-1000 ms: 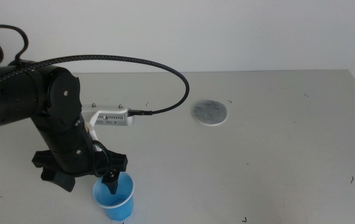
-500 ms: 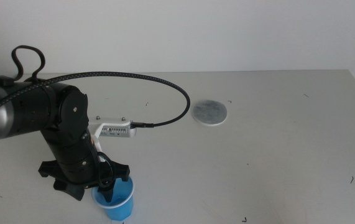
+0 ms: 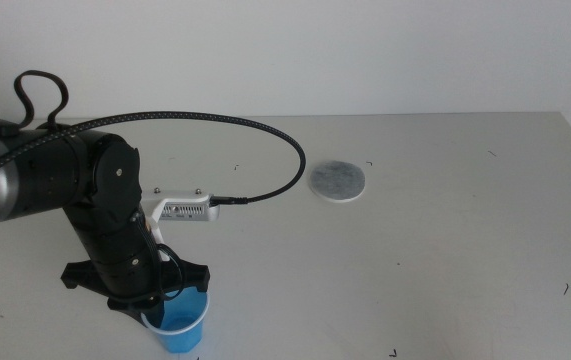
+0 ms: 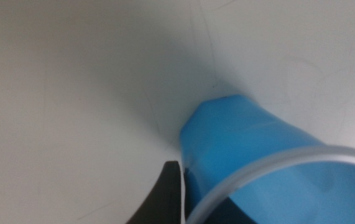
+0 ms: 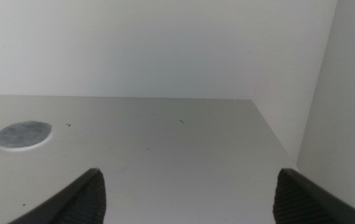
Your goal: Place an empty cup on a cup mat.
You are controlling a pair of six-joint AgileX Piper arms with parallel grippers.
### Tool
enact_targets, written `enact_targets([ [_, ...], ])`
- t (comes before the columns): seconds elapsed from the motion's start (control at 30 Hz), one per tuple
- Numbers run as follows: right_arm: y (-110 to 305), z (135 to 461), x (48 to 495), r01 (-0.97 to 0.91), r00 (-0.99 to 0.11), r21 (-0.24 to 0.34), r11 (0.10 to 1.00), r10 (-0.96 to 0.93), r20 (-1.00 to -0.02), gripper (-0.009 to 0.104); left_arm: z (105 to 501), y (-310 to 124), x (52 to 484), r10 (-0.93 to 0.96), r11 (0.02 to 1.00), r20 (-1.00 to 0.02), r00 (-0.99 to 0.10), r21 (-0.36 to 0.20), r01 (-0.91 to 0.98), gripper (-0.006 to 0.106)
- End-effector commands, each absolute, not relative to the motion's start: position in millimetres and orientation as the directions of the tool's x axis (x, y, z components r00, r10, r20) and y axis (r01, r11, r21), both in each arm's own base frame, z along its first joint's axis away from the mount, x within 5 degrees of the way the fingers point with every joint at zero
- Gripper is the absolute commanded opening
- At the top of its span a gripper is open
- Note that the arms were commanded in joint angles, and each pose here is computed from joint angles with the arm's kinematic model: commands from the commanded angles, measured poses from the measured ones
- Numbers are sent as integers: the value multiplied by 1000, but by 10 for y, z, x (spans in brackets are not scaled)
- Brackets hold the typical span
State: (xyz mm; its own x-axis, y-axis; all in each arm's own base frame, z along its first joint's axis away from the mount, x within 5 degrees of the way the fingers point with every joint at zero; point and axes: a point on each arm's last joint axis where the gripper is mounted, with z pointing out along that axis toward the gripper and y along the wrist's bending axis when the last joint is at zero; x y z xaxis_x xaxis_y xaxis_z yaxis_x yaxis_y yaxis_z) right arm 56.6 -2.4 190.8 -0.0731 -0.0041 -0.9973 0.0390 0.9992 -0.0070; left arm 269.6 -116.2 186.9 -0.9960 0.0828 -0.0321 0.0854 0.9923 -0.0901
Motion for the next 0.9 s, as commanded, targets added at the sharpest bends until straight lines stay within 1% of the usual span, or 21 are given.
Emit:
enact_targets([
  [0.0, -22, 2019, 545, 39, 35, -26, 999, -27, -999, 94, 2091, -1179, 2673, 85, 990, -74, -994, -108, 92, 0],
  [0.13, -22, 2019, 545, 39, 35, -26, 999, -27, -999, 94, 2352, -1211, 2691, 72, 985, -117, -991, -149, 89, 0],
  [0.33, -22, 2019, 545, 39, 35, -26, 999, -27, -999, 94, 2859, -1279, 2798, 76, 976, -185, -980, -185, 111, 0],
  [0.43, -22, 2019, 545, 39, 35, -26, 999, -27, -999, 94, 3048, -1351, 2875, 90, 972, -240, -967, -189, 137, 0],
  [0.53, -22, 2019, 545, 39, 35, -26, 999, -27, -999, 94, 3140, -1425, 3025, 85, 975, -257, -963, -178, 134, 0],
  [0.73, -22, 2019, 545, 39, 35, -26, 999, -27, -999, 94, 3156, -1658, 3403, 121, 976, -204, -971, -156, 155, 0],
  [0.87, -22, 2019, 545, 39, 35, -26, 999, -27, -999, 94, 3180, -1890, 3658, 140, 966, -251, -958, -176, 188, 0],
])
